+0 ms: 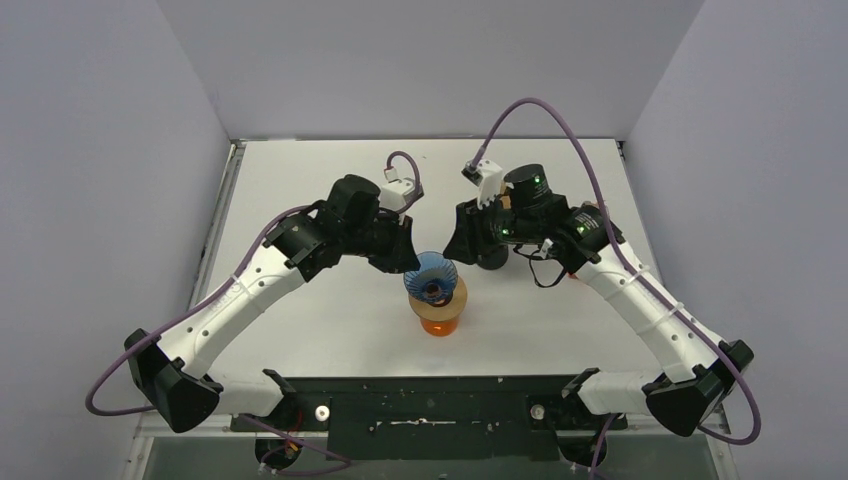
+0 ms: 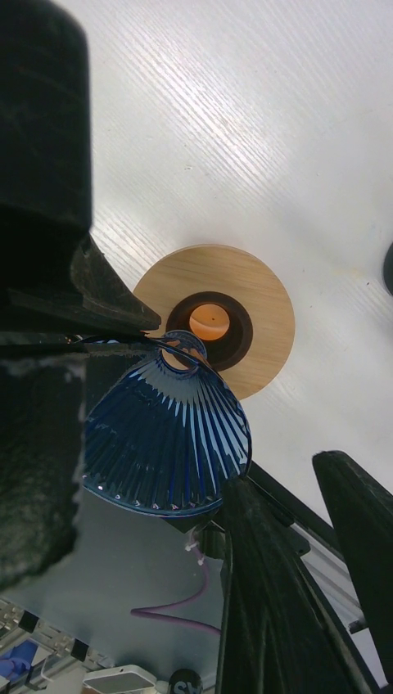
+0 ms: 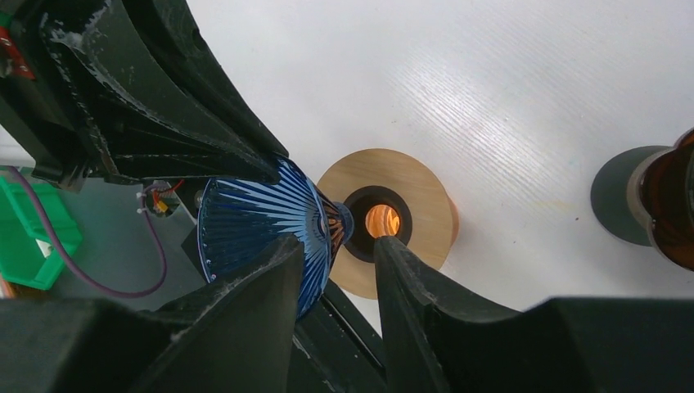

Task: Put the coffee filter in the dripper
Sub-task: Place the coffee dripper in the dripper holder.

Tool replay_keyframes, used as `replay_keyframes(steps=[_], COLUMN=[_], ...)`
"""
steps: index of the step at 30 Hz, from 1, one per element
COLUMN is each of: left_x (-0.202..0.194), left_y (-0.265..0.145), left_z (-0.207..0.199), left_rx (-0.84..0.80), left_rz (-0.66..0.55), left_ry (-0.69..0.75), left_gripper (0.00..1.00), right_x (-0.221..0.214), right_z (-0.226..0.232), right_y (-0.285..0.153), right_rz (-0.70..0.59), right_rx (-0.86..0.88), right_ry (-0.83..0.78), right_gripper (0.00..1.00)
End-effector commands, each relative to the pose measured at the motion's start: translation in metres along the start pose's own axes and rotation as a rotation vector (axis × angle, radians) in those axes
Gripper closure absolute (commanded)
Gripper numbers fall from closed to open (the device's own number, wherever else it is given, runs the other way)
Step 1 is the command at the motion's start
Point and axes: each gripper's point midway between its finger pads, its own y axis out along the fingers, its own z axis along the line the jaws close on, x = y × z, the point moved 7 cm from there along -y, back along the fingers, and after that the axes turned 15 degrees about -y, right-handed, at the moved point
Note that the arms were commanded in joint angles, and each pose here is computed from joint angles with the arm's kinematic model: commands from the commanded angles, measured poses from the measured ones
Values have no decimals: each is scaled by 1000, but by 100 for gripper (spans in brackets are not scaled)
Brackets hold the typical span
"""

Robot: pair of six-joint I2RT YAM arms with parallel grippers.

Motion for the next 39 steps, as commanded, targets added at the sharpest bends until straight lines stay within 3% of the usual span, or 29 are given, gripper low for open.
replay_keyframes(steps=[1,25,28,32,39], left_x=[15,17,16,16,13], left_y=[-6,-8,-8,-6,-1], left_z=[-15,-11,-11,-11,-12], left_rx=[-61,-11,-9,-14,-29], left_rz=[-70,-105,-105,-97,-76], left_ry=[29,7,4,-2,-9], left_gripper=[100,100,100,100,100], right_x=[0,-18,-20,-19,-22], right_z=[4,7,8,9,9], right_y=[14,28,29,29,26], right_rz=[10,91,95,93,108], right_rx=[-10,-66,-64,-60,-78], right_ry=[-15,-28,-30,-31,-39], right_gripper=[62,75,81,100,100])
